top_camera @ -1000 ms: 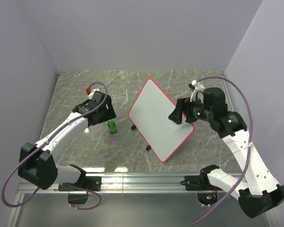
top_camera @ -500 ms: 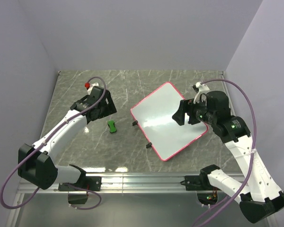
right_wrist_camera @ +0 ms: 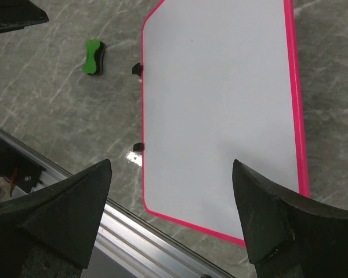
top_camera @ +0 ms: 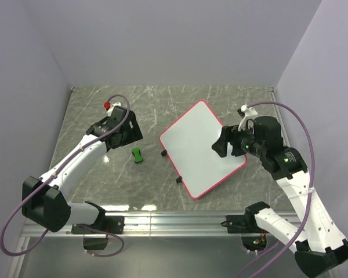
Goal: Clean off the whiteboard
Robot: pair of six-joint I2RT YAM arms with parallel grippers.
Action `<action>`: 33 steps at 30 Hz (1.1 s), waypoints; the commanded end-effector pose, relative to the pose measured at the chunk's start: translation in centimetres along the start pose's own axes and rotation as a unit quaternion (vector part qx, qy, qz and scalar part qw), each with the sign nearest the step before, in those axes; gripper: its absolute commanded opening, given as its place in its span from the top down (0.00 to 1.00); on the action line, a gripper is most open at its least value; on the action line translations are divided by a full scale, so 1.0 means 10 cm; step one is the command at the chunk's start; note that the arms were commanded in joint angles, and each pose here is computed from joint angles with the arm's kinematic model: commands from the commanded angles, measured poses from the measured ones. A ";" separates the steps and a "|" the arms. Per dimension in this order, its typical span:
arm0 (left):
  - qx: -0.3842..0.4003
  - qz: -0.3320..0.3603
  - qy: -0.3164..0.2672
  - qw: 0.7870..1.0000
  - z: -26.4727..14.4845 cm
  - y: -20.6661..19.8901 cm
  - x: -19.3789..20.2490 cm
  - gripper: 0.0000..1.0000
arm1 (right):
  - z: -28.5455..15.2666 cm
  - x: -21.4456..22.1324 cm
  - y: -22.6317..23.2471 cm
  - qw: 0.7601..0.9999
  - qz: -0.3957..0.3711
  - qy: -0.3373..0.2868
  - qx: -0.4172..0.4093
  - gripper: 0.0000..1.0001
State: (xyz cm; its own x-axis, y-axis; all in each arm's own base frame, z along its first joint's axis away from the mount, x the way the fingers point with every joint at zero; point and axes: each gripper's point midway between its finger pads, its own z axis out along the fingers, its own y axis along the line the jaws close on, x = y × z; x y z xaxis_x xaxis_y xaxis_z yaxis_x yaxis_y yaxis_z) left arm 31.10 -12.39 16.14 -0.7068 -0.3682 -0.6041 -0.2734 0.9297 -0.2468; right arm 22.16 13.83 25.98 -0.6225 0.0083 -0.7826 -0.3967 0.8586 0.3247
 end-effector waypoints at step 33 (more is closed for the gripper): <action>0.135 0.031 -0.260 0.956 -1.38 -0.53 -1.55 0.01 | -0.66 0.07 0.33 0.979 0.085 -0.167 -0.086 0.02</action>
State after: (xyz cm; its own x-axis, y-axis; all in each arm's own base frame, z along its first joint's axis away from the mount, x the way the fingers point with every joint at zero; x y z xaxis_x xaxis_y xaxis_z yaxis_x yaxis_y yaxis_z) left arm 33.35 -11.75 37.46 -0.3076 -0.3358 -0.8903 0.0033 0.9353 -0.3539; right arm 16.12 13.93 30.05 -0.4691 0.3271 -0.8203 -0.4439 0.7157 0.5392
